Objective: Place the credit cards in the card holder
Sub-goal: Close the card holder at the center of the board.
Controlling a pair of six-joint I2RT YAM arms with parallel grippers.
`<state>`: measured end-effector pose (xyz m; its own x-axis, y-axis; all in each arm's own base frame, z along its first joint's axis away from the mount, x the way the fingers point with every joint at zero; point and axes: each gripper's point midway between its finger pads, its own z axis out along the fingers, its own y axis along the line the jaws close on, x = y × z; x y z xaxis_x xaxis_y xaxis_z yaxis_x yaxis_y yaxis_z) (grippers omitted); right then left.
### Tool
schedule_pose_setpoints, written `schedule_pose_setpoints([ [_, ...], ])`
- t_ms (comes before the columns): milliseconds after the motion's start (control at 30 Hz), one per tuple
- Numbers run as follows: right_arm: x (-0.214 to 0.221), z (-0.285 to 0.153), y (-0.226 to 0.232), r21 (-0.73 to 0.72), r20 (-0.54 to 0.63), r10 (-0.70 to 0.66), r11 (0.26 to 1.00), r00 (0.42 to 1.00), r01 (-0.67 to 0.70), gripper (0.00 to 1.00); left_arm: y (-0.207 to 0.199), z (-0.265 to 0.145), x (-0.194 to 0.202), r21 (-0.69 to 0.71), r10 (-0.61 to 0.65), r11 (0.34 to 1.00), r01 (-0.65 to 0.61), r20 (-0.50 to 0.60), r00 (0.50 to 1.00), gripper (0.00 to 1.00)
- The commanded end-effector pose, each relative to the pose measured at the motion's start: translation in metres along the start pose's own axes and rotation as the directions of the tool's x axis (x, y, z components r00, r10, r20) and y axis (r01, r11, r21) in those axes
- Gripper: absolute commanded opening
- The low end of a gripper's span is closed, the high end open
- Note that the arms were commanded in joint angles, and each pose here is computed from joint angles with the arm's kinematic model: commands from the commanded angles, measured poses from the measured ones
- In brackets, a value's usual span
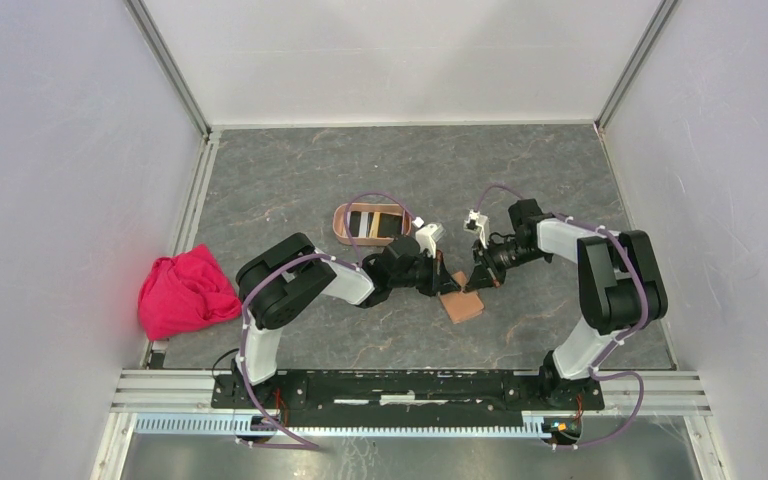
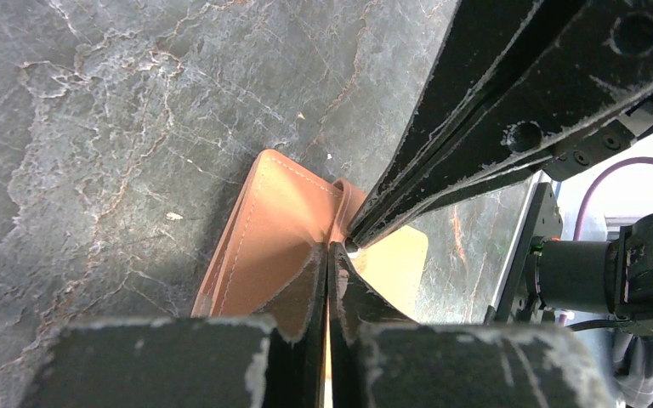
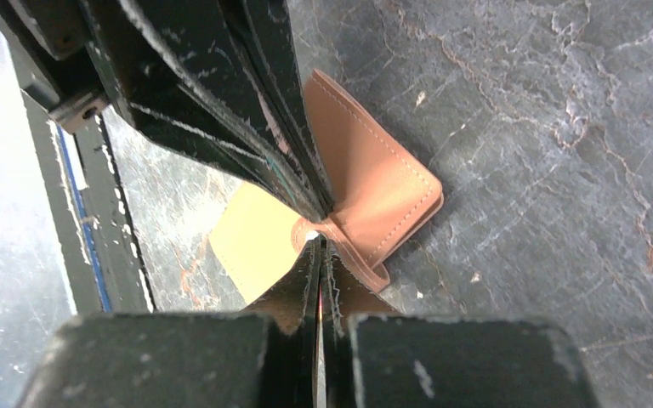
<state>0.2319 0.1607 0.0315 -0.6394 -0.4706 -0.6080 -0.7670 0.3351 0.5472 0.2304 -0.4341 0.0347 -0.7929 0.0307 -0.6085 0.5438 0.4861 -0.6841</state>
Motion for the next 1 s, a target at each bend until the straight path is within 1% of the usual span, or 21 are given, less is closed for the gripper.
schedule_pose_setpoints([
  [0, 0.009, -0.008, -0.014, 0.115, -0.073, -0.112, 0.986, 0.991, 0.12, 0.03, 0.01, -0.003, 0.01, -0.021, 0.017, 1.0, -0.018, -0.03, 0.999, 0.04],
  [167, -0.004, -0.013, -0.017, 0.158, -0.06, -0.179, 0.97, 0.982, 0.186, 0.08, 0.009, -0.003, 0.009, -0.016, 0.021, 1.0, -0.021, -0.032, 0.999, 0.04],
  [267, -0.019, -0.017, -0.013, 0.17, -0.018, -0.232, 0.958, 0.973, 0.232, 0.09, 0.008, -0.003, 0.01, -0.013, 0.022, 1.0, -0.023, -0.034, 0.999, 0.03],
  [367, -0.028, -0.018, -0.012, 0.187, -0.002, -0.268, 0.946, 0.963, 0.263, 0.1, 0.008, -0.003, 0.01, -0.011, 0.023, 1.0, -0.023, -0.036, 0.999, 0.03],
  [600, -0.021, -0.003, 0.001, 0.128, -0.06, -0.326, 0.935, 0.943, 0.331, 0.12, 0.008, -0.003, 0.011, -0.009, 0.024, 1.0, -0.024, -0.038, 0.999, 0.03],
  [967, -0.011, -0.005, 0.002, 0.141, -0.107, -0.368, 0.914, 0.924, 0.38, 0.12, 0.007, -0.004, 0.011, -0.005, 0.025, 1.0, -0.025, -0.036, 0.999, 0.03],
])
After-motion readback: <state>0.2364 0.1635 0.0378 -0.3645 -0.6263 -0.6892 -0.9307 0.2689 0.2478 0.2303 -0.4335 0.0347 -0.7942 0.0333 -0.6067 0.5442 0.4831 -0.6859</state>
